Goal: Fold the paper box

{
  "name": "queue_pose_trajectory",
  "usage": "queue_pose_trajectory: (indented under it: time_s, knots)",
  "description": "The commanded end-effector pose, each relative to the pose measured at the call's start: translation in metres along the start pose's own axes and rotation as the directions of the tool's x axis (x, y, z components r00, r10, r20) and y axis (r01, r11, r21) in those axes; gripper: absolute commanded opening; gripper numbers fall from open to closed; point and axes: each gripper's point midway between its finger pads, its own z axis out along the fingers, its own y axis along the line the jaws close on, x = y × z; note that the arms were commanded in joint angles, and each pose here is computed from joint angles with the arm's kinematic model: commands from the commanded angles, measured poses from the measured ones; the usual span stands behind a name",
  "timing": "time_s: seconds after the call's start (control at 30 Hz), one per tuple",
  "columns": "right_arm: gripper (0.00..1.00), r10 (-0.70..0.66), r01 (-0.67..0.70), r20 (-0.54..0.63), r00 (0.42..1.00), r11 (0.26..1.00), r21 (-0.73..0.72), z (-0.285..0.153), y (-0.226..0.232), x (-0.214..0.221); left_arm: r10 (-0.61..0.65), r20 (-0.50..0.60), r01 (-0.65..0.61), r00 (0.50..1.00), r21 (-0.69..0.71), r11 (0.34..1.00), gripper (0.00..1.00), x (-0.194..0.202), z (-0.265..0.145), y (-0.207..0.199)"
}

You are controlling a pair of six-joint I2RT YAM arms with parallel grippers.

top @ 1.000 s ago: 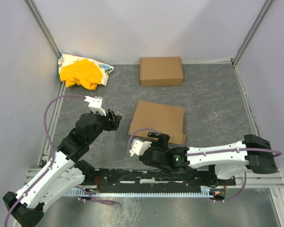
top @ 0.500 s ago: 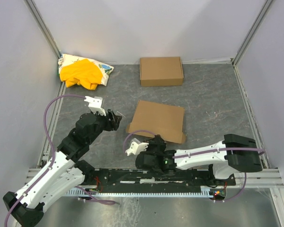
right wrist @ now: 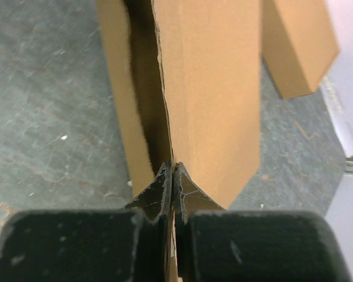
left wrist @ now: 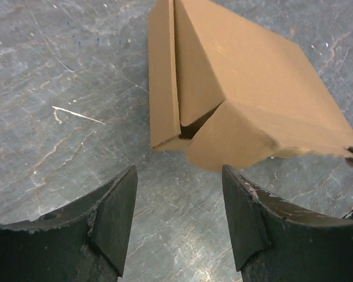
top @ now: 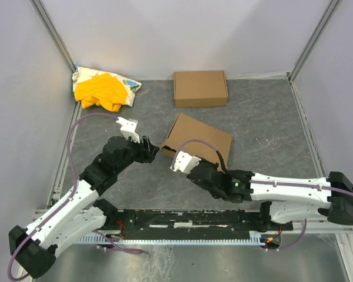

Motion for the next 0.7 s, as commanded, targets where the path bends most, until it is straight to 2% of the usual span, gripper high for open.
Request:
queue_pose_trajectory:
  time_s: [0.0,0.13,0.3,0.43,0.67]
  knots:
    - [0.02,-0.034,0.024,-0.051,0.998,0.984,-0.177,0.006,0.04,0.006,-0.044,0.065,0.038,0.997,0.086,0.996,0.67,-0.033,0.005,-0.025]
    - [0.02,-0.083,0.06,-0.124,0.989,0.982,-0.179,0.02,0.054,0.017,-0.037,0.095,0.029,0.995,0.079,0.996,0.67,-0.046,0.001,-0.026]
    - [0.02,-0.126,0.1,-0.126,0.984,0.975,-0.197,0.035,0.069,0.018,-0.025,0.126,0.018,0.992,0.059,0.998,0.67,-0.057,-0.01,-0.023]
    - [0.02,-0.198,0.165,-0.109,0.974,0.952,-0.257,0.042,0.084,0.023,-0.039,0.131,0.032,0.991,0.053,0.998,0.67,-0.057,-0.014,-0.022]
    - [0.03,-0.339,0.322,-0.004,0.941,0.896,-0.305,0.045,0.093,0.042,-0.081,0.1,0.077,0.992,0.039,0.996,0.67,-0.04,-0.004,-0.017]
